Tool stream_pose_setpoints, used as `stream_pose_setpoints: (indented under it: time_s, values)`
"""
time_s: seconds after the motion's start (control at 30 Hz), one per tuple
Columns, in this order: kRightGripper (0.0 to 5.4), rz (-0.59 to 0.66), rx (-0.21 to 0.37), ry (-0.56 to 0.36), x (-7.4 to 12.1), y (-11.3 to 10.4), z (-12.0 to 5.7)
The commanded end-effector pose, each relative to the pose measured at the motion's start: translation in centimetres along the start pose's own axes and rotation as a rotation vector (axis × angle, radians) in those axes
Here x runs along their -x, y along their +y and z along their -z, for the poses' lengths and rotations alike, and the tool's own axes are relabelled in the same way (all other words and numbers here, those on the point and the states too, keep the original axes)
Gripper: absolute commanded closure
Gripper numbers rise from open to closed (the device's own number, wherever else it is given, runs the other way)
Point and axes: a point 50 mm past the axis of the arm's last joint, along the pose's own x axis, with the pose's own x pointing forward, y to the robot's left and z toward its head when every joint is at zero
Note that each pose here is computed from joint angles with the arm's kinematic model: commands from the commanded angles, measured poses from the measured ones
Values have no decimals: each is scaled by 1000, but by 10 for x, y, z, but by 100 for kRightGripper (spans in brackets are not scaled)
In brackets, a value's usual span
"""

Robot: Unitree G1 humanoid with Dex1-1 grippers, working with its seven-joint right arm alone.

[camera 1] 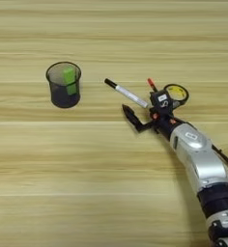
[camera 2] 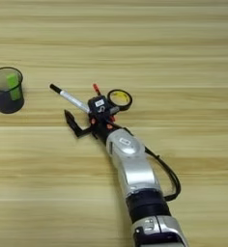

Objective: Move the objects on the table

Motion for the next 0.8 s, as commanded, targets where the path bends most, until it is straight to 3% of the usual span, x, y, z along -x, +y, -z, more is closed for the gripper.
stream_pose_setpoints:
  time_s: [0.03, 0.67, 0.8]
  values:
    - [5, 5, 59, -116, -12, -7, -33]
    - [5, -18, 31, -73, -15, -5, -24]
    - [48, -19, 25, -67, -15, -6, -23]
